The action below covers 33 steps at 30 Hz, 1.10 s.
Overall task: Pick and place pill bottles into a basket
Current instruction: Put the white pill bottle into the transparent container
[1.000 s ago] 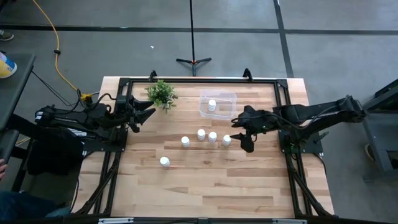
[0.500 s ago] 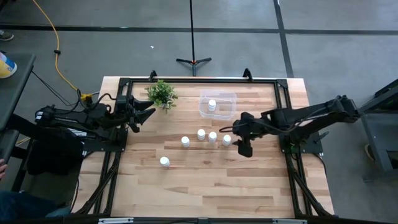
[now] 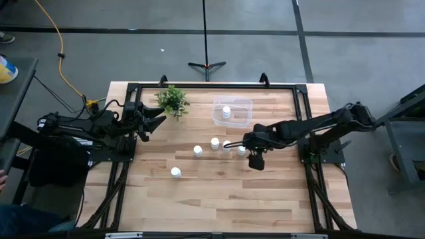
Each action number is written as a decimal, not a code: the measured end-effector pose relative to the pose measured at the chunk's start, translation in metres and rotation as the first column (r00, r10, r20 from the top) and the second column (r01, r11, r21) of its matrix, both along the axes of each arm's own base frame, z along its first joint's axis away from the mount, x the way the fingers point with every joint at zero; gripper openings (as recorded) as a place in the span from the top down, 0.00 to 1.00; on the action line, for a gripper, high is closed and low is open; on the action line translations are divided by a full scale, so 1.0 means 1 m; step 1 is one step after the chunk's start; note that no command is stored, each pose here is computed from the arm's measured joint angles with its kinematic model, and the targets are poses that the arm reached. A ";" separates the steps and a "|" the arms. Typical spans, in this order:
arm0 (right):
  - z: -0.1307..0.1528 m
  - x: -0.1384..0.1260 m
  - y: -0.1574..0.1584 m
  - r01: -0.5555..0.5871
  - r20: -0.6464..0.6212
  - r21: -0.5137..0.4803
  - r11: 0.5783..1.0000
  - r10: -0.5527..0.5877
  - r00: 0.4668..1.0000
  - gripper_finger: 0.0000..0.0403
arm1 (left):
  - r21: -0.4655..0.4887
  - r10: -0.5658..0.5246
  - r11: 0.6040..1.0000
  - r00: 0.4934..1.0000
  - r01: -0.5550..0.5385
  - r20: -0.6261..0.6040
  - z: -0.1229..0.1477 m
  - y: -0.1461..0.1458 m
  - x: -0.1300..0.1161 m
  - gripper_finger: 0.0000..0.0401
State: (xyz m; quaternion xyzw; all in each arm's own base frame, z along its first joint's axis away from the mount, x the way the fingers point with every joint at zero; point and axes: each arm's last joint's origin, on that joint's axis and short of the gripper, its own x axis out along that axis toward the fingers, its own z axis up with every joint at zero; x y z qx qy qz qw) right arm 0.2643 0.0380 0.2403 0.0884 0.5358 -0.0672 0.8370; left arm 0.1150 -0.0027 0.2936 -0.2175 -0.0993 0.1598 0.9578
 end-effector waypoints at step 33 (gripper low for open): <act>-0.059 0.037 -0.003 0.025 -0.103 -0.130 0.991 -0.039 0.994 0.14 | 0.002 -0.003 1.000 1.000 0.003 -0.007 -0.001 0.000 0.000 0.35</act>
